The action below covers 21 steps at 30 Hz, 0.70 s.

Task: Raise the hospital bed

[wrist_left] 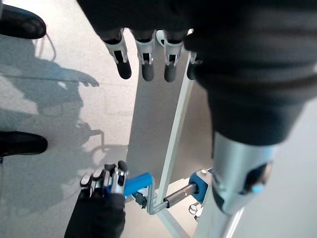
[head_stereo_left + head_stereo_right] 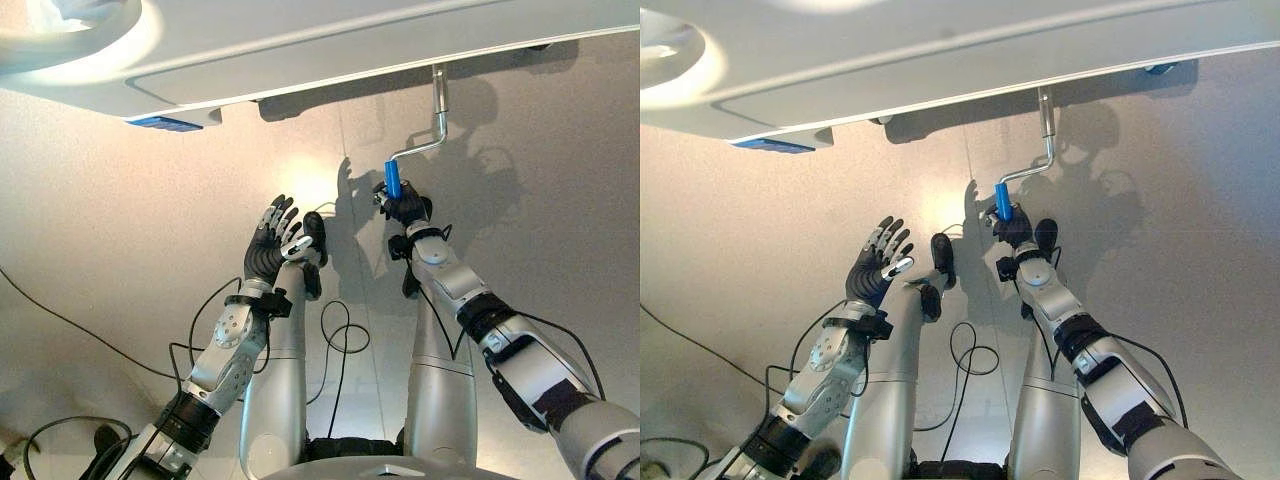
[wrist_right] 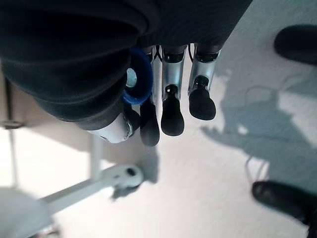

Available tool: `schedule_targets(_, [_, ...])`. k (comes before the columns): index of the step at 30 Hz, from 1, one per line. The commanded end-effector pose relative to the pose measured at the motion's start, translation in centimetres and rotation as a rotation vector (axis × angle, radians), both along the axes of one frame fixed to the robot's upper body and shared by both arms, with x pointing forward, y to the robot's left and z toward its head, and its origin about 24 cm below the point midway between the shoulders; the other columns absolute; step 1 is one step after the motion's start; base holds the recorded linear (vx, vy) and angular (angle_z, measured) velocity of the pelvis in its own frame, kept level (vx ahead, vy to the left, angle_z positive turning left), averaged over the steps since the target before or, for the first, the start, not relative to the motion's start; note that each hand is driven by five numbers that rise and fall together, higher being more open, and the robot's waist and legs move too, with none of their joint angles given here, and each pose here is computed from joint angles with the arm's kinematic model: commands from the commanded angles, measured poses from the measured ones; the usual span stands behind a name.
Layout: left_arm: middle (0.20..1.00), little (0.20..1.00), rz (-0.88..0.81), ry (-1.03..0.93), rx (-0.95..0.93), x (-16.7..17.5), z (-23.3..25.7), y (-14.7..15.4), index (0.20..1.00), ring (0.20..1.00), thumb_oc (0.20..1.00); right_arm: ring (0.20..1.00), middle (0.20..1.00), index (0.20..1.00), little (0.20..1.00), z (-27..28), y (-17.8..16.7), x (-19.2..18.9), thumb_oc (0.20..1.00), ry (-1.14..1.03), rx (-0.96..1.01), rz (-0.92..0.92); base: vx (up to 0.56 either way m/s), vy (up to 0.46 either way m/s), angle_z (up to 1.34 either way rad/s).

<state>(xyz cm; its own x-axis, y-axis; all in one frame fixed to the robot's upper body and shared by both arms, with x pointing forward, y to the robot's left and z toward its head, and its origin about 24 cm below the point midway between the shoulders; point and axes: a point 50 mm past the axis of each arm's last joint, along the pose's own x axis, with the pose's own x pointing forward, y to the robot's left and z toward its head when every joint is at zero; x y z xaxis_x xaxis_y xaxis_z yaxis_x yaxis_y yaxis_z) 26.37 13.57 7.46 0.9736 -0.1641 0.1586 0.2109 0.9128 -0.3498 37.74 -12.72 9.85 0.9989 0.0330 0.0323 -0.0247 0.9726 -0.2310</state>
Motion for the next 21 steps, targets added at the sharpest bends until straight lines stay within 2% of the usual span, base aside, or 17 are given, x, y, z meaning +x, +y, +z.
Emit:
schedule_targets(1, [1.0,1.0,-0.057,-0.072,-0.048,-1.3,1.3,-0.5,1.0,1.0,1.0,0.2,0.2,0.2,0.2,8.3,0.3,2.1,0.2,-0.273,-0.002,0.001,0.02,0.001,0.09])
schedule_targets(4, [1.0,1.0,-0.082,-0.08,-0.062,-1.3,1.6,-0.9,1.0,1.0,1.0,0.2,0.2,0.2,0.2,7.6,-2.6,3.4,0.2,-0.181,-0.004,-0.145,0.01,-0.002,0.04])
schedule_targets(9, [1.0,1.0,-0.104,-0.083,-0.07,-1.3,1.6,-1.3,1.0,1.0,1.0,0.2,0.2,0.2,0.2,7.0,-6.0,3.7,0.2,-0.111,0.026,-0.268,0.01,-0.001,0.04])
schedule_targets(21, [1.0,1.0,-0.184,-0.086,-0.067,-1.9,1.3,-2.4,1.0,1.0,1.0,0.2,0.2,0.2,0.2,6.0,-17.7,0.9,0.2,0.003,-0.008,-0.614,0.01,-0.003,0.02])
